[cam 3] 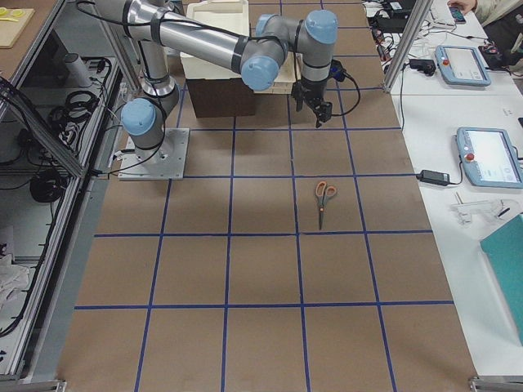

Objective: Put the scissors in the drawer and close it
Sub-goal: 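Move the right gripper over the grey-and-orange scissors and lower it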

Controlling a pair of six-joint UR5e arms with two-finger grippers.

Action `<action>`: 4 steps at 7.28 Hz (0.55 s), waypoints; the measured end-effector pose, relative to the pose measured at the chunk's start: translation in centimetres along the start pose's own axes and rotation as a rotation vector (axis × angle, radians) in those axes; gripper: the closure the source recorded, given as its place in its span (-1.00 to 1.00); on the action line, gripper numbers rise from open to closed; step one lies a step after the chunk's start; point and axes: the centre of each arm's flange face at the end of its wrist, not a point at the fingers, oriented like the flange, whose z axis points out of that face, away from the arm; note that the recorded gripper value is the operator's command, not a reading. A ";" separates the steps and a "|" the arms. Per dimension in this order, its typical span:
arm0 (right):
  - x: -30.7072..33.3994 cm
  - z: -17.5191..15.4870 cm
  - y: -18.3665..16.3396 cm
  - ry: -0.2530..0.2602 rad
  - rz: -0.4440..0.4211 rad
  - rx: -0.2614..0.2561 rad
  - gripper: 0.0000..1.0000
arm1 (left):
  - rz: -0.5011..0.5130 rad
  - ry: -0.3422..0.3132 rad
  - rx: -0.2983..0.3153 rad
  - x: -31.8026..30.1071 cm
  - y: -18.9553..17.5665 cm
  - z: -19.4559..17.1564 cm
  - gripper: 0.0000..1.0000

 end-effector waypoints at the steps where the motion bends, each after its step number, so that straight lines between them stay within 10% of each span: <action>1: 2.1 2.6 0.6 -0.020 -0.096 -0.007 -1.00 | 0.000 0.000 0.000 0.0 0.0 0.0 -1.00; 4: 8.9 10.7 3.3 -0.013 -0.484 0.011 -1.00 | 0.000 0.000 0.001 0.0 0.0 -0.1 -1.00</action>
